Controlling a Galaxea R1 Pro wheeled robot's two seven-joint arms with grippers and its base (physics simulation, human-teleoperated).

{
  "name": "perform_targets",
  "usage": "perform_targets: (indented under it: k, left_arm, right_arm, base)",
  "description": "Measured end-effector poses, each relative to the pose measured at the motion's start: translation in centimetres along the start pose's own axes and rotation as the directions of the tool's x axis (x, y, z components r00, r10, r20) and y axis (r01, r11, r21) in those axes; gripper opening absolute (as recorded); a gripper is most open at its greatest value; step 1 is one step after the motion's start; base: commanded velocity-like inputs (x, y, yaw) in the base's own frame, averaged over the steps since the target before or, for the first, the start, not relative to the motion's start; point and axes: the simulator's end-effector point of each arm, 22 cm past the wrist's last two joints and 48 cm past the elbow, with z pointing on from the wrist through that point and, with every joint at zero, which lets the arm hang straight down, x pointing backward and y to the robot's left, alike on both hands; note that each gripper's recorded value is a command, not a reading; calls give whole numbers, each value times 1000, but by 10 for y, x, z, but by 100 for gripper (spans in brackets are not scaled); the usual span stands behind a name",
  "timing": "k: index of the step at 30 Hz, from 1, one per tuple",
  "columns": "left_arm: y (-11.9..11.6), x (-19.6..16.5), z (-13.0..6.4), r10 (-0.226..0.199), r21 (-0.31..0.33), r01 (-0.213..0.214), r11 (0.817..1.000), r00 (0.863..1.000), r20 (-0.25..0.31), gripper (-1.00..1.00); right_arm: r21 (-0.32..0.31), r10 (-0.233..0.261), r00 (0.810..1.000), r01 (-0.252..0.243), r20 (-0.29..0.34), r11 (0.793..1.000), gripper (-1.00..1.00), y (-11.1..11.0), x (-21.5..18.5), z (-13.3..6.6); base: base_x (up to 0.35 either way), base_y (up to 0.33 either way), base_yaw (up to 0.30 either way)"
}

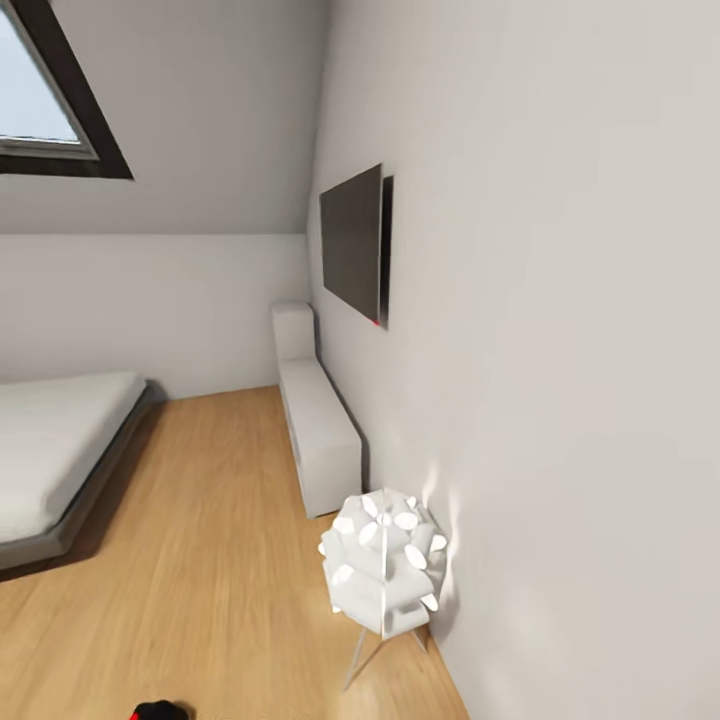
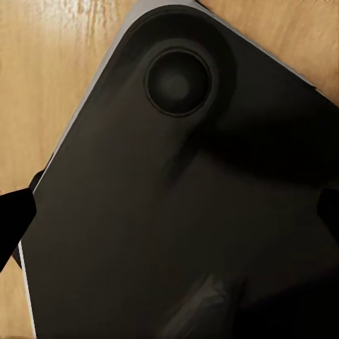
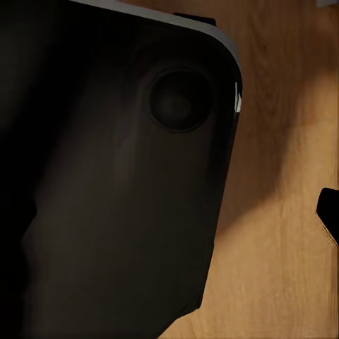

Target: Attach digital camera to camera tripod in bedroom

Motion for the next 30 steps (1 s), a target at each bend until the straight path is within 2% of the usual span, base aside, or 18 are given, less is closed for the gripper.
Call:
perform_targets:
  k: [30]
  left_arm:
    - [0, 0, 0, 2, 1, -2, 1000, 1000, 0, 100]
  right_arm:
    - [0, -1, 1000, 1, 0, 1000, 100, 0, 0, 0]
  base:
    - [0, 0, 274]
